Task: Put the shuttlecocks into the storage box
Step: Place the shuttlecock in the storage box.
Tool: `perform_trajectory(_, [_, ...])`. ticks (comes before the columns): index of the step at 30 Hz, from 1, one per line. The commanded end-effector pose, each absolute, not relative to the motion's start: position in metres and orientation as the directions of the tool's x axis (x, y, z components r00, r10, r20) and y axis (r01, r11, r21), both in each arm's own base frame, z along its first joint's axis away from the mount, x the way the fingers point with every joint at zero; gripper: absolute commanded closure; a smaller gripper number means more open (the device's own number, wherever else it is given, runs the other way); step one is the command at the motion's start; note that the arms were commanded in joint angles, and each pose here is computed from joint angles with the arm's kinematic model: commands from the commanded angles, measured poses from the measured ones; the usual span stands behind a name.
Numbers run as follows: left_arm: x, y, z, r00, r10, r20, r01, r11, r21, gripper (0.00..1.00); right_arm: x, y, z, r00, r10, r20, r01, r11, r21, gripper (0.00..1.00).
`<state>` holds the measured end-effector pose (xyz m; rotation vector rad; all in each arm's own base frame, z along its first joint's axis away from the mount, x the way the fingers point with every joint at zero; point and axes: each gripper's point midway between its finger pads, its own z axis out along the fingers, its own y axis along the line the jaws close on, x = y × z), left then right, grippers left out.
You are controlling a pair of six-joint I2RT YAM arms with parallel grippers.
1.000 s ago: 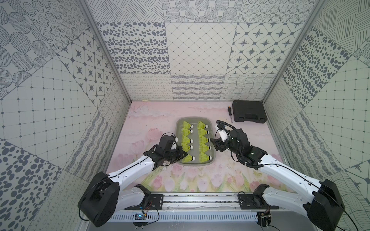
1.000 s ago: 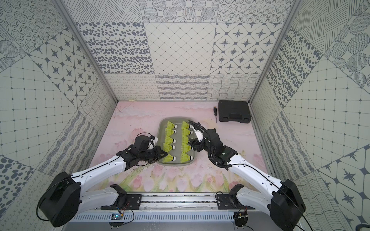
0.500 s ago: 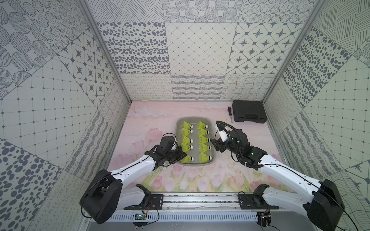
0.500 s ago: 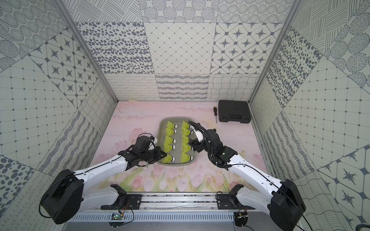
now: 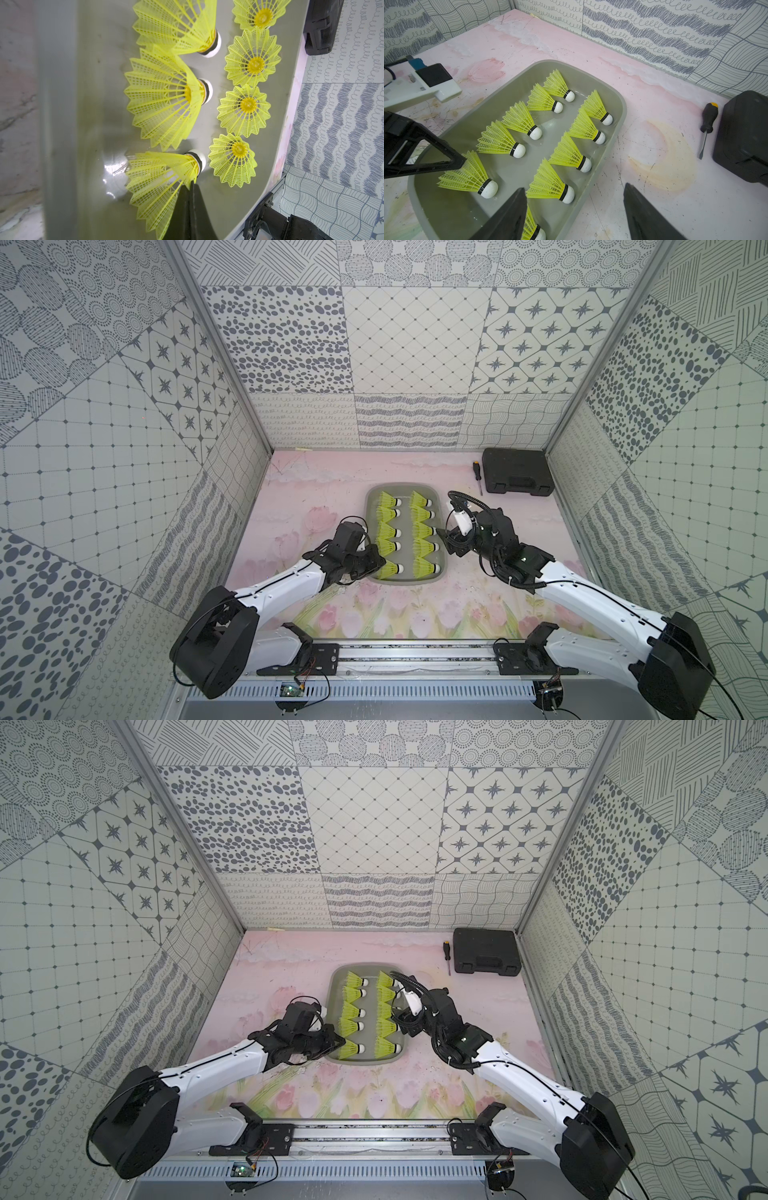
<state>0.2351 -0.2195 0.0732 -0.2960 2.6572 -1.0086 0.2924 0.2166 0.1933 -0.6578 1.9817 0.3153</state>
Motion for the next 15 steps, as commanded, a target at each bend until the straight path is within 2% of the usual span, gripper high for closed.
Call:
perform_trajectory(1, [0.2384, -0.2119, 0.0705, -0.935, -0.265, -0.237, -0.065, 0.783, -0.618, 1.00, 0.2950, 0.2187, 0.1937, -0.360, -0.306, -0.881, -0.567, 0.822, -0.054, 0.23])
perform_trajectory(15, [0.2435, -0.2105, 0.0684, -0.935, -0.247, -0.255, -0.052, 0.807, -0.589, 0.99, 0.2949, 0.2180, 0.1930, -0.362, -0.310, -0.879, -0.566, 0.823, -0.057, 0.23])
